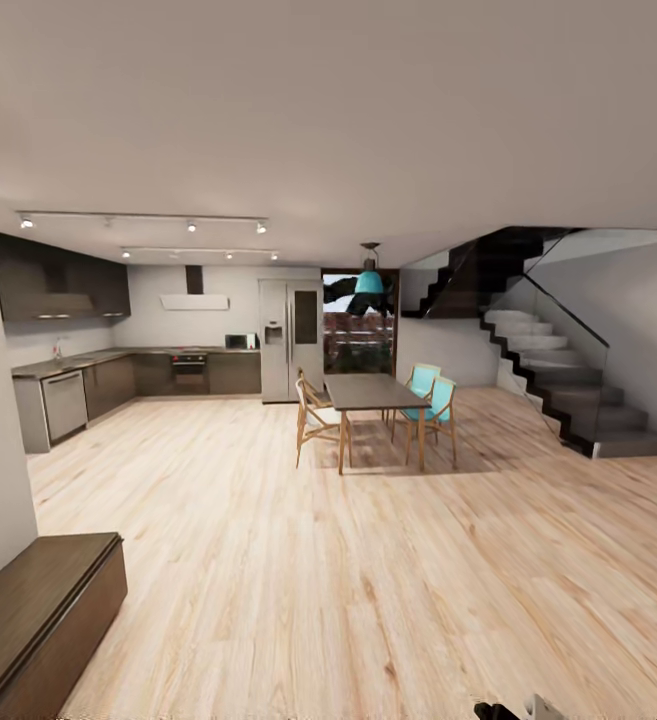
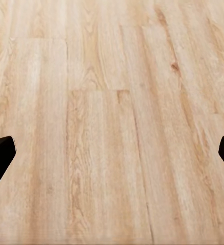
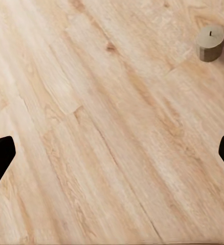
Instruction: Place each of the two pumpkins and all three candles from the living room inside a cabinet in the living room (use any cabinet), then make sure every cabinet is closed, and position the cauldron so it is next to a table in the living room.
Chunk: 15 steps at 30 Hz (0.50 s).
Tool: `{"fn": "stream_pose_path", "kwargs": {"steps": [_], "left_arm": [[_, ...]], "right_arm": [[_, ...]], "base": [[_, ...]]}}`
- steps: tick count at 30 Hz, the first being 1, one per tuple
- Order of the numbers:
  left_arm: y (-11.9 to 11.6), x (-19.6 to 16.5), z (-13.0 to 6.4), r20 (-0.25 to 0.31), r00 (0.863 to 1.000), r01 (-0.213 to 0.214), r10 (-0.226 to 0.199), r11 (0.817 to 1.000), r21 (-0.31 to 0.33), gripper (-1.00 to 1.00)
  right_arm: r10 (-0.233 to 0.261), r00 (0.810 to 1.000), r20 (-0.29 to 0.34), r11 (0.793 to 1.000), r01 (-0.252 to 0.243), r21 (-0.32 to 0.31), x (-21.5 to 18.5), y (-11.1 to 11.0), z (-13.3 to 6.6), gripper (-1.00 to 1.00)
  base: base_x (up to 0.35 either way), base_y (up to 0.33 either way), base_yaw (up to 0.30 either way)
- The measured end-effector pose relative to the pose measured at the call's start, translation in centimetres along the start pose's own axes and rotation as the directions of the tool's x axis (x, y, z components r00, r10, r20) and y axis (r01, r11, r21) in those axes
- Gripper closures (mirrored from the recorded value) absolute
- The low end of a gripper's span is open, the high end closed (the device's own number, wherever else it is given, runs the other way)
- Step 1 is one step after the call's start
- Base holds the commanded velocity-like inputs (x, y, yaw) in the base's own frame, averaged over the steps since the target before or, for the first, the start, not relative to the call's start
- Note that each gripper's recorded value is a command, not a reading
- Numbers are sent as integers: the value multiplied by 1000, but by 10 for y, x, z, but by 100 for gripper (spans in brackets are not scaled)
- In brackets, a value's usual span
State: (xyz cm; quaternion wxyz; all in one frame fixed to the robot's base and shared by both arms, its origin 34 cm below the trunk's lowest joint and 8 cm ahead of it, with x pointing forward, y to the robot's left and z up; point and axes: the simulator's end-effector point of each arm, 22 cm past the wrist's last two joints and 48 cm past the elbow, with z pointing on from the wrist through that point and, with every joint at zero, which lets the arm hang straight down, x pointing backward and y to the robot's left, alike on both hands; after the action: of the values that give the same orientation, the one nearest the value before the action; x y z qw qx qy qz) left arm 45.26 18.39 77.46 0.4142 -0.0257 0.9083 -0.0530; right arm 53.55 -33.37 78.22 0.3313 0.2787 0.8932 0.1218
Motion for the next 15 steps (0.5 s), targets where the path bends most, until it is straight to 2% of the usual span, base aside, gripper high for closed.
{"fn": "stream_pose_path", "kwargs": {"steps": [4, 15], "left_arm": [[1, 2, 2, -8, 1000, -1, 1, 1000, -2, -100], [1, 9, 3, -26, 1000, -2, 2, 1000, -3, -100]], "right_arm": [[2, 1000, -13, 999, -2, 34, 8, -3, 2, -100], [3, 999, -35, 999, -1, 53, 19, -6, 6, -100]], "base": [[0, 0, 0], [0, 0, 0]]}}
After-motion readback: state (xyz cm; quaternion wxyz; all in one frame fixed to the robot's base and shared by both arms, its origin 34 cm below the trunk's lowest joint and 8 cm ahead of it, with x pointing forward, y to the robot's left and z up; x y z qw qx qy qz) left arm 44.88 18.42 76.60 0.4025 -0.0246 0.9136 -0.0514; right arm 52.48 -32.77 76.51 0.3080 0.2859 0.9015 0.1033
